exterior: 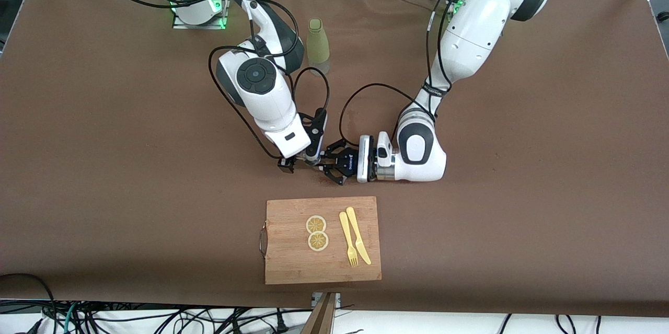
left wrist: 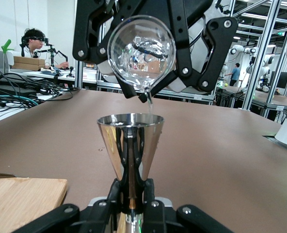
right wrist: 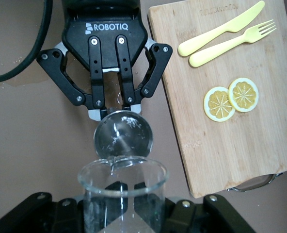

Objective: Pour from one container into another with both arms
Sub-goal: 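Tilt the glass cup with the right gripper, pouring into the jigger, then lower the glass cup with the right gripper while the left gripper lowers the jigger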

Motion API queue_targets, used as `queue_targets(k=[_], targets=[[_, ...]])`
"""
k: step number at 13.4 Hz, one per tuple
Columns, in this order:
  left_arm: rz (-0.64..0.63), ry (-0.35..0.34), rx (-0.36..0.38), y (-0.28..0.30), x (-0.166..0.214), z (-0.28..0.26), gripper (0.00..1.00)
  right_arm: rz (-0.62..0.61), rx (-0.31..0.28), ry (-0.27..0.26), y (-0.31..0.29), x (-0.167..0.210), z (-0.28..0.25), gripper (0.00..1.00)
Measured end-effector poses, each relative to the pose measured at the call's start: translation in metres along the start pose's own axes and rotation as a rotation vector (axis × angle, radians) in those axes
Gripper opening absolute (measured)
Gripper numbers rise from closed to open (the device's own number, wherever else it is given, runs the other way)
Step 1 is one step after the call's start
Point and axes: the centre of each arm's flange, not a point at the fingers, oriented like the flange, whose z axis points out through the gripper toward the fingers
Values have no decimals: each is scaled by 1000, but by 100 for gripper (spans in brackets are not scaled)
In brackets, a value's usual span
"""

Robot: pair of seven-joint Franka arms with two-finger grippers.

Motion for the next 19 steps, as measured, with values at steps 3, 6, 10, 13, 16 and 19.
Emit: queue_targets(k=[3,6,10,13,16,19], targets=[[4,0,0,0,0,0,21,32,18,25,2,-1,-5,12],[7,0,0,0,0,0,21,87,39,70,11,-7,-19,12],[26,-1,5,-2,0,-3,21,148,85,145,21,-15,-35,12],[55,9,27,-15,-2,-28,21,132,136,243,41,-35,-42,12],[98,58,38,-30,-14,-74,21,105,158,323,77,-80,-43,12],[134,111,64,-43,-37,-143,21,82,191,378,99,-118,-39,12]])
